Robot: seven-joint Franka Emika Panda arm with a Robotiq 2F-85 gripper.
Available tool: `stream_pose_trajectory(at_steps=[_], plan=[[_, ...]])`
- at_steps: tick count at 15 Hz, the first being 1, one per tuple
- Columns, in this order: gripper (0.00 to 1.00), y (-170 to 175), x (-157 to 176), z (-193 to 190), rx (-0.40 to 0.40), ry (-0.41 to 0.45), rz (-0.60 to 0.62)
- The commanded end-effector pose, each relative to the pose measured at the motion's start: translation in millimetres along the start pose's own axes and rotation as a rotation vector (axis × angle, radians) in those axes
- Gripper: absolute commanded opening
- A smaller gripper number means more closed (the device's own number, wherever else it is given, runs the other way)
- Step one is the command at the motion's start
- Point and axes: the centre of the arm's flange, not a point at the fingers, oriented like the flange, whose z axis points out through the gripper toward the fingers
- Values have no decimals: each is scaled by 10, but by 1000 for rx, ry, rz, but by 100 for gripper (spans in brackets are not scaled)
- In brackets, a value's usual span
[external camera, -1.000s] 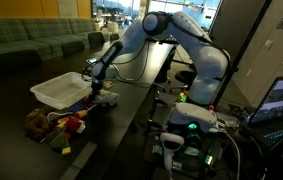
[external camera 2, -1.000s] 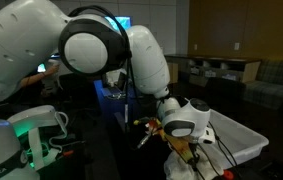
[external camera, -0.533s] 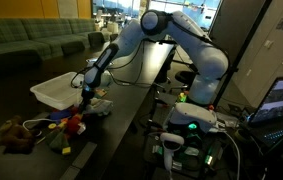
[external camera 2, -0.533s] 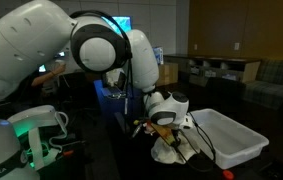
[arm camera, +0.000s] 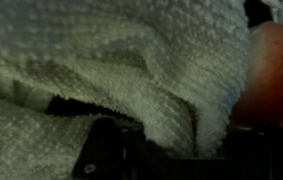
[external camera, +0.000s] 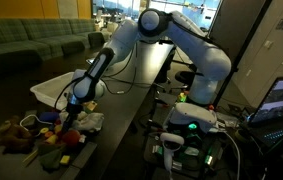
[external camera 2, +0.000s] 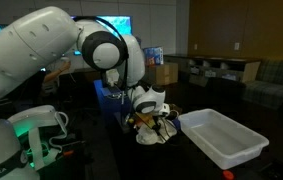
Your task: Use the towel to push all the objects to the left
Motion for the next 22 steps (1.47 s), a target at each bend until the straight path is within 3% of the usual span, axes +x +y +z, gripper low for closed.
stream_pose_trajectory(at_steps=[1,6,10,17,22], plan=[[3,-566,107,105,36,38,-22],[3,-1089,143,-72,94,47,-91],[3,-1114,77,-513,130,67,-114],[3,-401,-477,-1461,222,6,-158],[3,480,-1155,-1947,190,-6,-81]])
